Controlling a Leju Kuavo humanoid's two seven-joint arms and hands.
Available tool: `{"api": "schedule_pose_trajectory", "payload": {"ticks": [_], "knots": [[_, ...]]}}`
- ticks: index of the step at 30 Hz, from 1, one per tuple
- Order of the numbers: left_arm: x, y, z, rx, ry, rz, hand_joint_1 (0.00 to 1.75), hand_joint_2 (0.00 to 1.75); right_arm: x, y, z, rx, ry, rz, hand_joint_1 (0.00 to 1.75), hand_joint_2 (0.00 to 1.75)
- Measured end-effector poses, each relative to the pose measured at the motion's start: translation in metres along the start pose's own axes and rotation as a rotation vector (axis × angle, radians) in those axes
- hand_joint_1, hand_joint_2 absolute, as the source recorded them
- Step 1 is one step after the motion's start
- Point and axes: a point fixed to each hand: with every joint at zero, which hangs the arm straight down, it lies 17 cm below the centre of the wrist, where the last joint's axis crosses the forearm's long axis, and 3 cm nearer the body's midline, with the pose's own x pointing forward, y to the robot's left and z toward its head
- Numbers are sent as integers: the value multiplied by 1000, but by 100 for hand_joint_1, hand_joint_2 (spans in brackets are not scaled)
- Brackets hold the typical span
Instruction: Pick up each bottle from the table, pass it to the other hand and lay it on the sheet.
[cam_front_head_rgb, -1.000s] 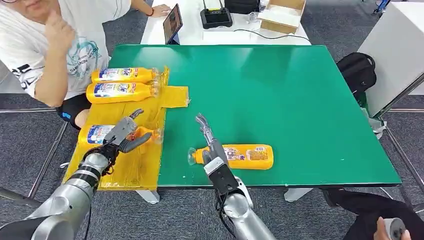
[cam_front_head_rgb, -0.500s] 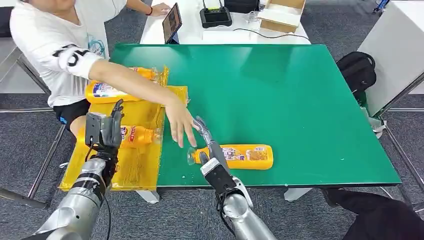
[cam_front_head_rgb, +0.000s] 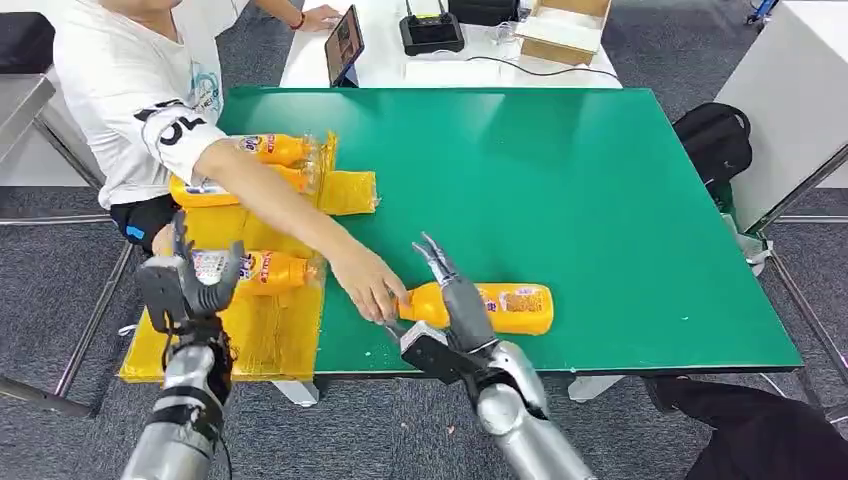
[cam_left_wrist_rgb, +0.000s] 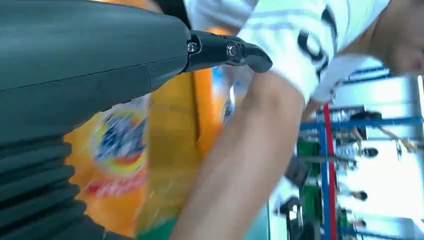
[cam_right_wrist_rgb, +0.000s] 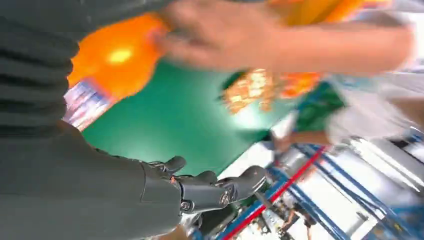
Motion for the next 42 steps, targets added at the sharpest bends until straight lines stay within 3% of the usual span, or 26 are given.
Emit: {"api": "schedule_pose_trajectory", "payload": {"ticks": [6,23,36,42], "knots": [[8,-1,32,-17,-26,-44,0,175,-50,-27,24,59,101,145,0,175],[12,-10,38,-55,-28,-45,0,175,-96,-44,47,144,212,200,0,175],[3,-23,42,-90,-2,-36,0,175,-131,-57,39,187,278,236,0,175],[0,-28,44,-106,10,-38,0,175,-140,-76,26,144,299,289,0,175]]}}
